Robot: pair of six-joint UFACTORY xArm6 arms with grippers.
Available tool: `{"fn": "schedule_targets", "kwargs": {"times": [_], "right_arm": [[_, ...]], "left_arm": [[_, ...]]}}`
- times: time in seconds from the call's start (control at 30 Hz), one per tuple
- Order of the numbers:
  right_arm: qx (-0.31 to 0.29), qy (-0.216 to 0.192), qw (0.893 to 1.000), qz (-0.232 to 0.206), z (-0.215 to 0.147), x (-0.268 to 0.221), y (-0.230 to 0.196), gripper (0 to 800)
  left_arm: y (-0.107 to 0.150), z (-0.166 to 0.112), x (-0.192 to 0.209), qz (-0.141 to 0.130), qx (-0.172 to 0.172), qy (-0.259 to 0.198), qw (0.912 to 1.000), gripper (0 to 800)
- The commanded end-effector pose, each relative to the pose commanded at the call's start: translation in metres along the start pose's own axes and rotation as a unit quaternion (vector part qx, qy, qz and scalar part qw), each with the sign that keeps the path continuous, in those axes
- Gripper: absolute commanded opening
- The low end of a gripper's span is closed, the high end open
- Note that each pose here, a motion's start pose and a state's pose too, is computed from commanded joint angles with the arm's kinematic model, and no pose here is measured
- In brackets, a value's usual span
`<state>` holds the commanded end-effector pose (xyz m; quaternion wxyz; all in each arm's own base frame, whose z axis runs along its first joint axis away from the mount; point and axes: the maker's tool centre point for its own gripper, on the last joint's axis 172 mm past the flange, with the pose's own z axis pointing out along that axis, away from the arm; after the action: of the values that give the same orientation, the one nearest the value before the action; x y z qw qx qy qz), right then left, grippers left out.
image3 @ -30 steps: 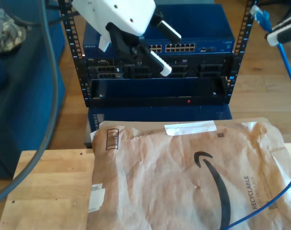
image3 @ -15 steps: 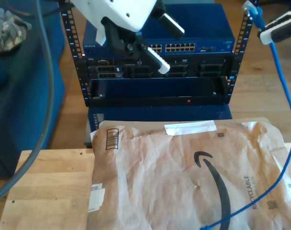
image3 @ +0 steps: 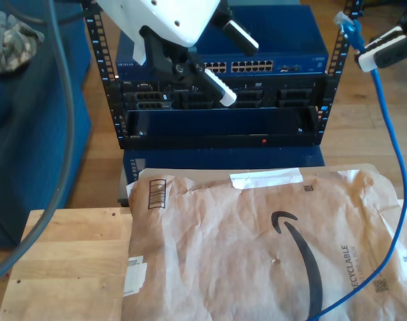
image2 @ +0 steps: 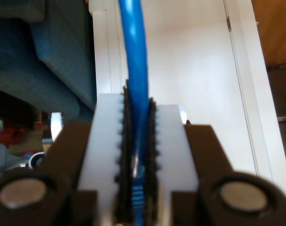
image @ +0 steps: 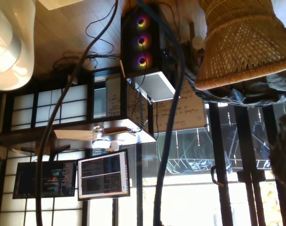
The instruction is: Grab the cable and plug it in
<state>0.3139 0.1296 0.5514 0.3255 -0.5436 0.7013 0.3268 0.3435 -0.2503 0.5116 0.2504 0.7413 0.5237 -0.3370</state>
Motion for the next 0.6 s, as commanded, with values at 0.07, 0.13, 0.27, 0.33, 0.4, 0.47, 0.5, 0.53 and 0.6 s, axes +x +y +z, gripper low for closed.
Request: {"fn": "schedule_targets", "kwargs": {"times": [0.07,0.13,0.27,0.33,0.4,0.47,0.5,0.53,0.6], "right_arm": [[0.0,0.001,1.0,0.001,0.0,0.001,0.0,24],[-0.002,0.0,1.0,0.003,0.001,0.002,0.0,24],[-0.006,0.001,1.0,0.005,0.004,0.005,0.0,23],[-0.01,0.0,1.0,0.009,0.007,0.008,0.0,24],[-0.01,0.001,1.0,0.009,0.007,0.009,0.001,24],[-0.016,-0.004,1.0,0.017,0.012,0.014,0.001,24],[-0.018,-0.005,1.0,0.018,0.013,0.015,0.001,24],[-0.018,-0.004,1.0,0.018,0.013,0.015,0.001,24],[-0.019,-0.004,1.0,0.017,0.014,0.015,0.002,24]], "left_arm": [[0.0,0.0,0.0,0.0,0.0,0.0,1.0,787],[0.0,0.0,0.0,0.0,0.0,-0.001,1.0,787],[0.0,0.0,0.0,-0.001,0.0,-0.001,1.0,786],[0.0,0.0,0.0,-0.001,0.0,-0.001,1.0,786],[0.0,0.0,0.0,-0.001,0.0,-0.001,1.0,786],[0.0,0.0,-0.001,0.0,-0.001,-0.001,1.0,786],[0.0,0.0,-0.001,0.0,-0.001,-0.001,1.0,786],[0.0,-0.001,0.0,-0.002,-0.001,-0.001,1.0,786],[0.0,0.0,0.0,-0.001,0.0,-0.001,1.0,786]]}}
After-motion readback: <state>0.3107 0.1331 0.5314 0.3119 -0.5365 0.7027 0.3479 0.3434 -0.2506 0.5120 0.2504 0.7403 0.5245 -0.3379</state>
